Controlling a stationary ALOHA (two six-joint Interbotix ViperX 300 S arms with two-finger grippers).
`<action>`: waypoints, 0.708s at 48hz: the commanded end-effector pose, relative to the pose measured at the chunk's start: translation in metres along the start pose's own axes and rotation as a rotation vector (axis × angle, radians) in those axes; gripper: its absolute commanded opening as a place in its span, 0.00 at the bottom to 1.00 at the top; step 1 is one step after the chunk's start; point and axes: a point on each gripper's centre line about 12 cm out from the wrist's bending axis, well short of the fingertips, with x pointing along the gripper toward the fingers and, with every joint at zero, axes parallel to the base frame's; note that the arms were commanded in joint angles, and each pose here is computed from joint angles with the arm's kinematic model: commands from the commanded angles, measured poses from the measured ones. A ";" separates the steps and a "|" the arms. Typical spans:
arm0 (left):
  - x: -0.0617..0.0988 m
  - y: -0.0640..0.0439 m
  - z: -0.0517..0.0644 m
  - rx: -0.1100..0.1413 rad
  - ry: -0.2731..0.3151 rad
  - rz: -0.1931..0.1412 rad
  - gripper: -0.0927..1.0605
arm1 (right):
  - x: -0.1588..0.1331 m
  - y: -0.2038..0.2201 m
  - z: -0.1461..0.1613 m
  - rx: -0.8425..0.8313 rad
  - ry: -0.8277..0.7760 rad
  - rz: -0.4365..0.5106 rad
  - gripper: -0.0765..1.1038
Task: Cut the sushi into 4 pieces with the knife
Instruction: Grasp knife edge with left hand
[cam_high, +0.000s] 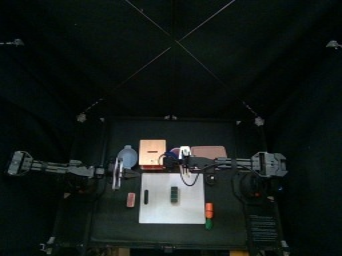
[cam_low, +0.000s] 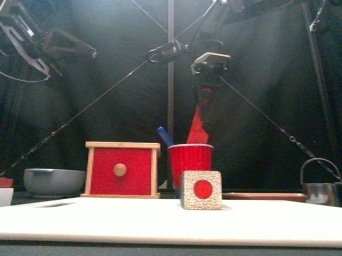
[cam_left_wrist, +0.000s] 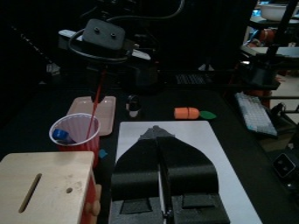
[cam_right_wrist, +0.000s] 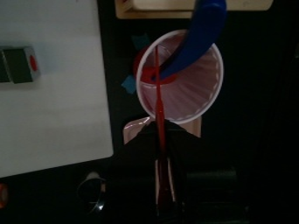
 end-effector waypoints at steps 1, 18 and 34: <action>0.002 0.001 0.005 -0.002 -0.014 0.003 0.09 | -0.033 -0.016 0.004 0.055 -0.077 -0.001 0.17; 0.002 0.001 0.011 0.000 -0.049 0.006 0.13 | -0.139 -0.031 -0.034 0.154 -0.354 -0.011 0.17; -0.001 0.013 0.027 -0.044 -0.196 0.066 0.54 | -0.130 0.003 -0.080 0.325 -0.893 0.133 0.16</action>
